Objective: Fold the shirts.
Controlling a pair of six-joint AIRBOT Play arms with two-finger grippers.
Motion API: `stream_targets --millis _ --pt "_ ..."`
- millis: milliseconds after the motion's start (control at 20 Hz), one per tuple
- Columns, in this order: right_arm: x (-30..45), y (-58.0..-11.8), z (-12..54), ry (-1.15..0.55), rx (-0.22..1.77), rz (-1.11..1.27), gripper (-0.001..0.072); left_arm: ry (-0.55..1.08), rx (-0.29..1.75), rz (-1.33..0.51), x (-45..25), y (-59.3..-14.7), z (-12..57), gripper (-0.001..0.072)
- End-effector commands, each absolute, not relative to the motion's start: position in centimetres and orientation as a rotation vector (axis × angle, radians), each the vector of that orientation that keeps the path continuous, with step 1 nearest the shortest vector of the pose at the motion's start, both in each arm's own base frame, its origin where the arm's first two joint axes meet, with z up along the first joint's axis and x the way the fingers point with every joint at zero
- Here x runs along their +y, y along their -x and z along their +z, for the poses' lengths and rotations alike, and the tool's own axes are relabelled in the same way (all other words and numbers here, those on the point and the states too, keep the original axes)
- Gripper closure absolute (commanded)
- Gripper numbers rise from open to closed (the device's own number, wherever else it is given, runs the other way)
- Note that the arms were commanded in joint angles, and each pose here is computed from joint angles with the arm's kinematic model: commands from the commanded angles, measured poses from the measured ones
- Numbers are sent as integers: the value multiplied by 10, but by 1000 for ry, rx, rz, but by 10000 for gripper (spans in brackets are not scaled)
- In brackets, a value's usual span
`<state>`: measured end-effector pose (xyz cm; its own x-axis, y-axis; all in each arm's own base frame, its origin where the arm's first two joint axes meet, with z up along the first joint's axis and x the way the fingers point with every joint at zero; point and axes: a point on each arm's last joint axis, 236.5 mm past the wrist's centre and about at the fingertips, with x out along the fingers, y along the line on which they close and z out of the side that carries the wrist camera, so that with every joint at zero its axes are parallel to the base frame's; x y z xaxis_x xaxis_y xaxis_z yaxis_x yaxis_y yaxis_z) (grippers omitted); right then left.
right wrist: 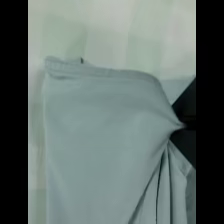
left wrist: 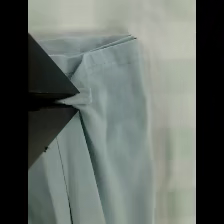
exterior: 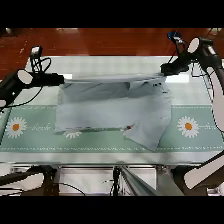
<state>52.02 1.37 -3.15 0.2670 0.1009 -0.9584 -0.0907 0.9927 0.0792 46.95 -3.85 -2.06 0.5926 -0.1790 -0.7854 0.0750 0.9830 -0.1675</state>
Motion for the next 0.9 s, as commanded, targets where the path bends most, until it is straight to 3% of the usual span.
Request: stream_targets --millis 0,150,200,250,300,350,450,550,700,850 --pt "34 -511 -45 -98 1354 186 686 133 1012 -163 -43 -457 -41 677" --pt "54 -509 -55 -191 1376 228 584 139 1034 -162 -44 -456 -52 668" --pt "57 -509 -53 -206 1374 241 554 139 1032 -161 -43 -457 -51 581" --pt "57 -507 -49 -199 1375 244 549 142 1033 -161 -43 -458 -49 410" --pt "54 -504 -43 -172 1378 254 442 143 1048 -170 -42 -457 -42 245" --pt "44 -497 -36 -122 1390 245 388 137 1071 -173 -35 -456 -34 223" --pt "-8 -479 -13 57 1434 120 388 66 1151 -140 -1 -447 -13 223" --pt "-76 -445 17 214 1517 -94 388 79 1311 16 55 -413 -4 223" --pt "-107 -389 33 28 1655 -151 388 223 1539 72 86 -337 -20 223" --pt "-89 -344 22 -263 1710 11 387 422 1571 -92 58 -280 -44 223"
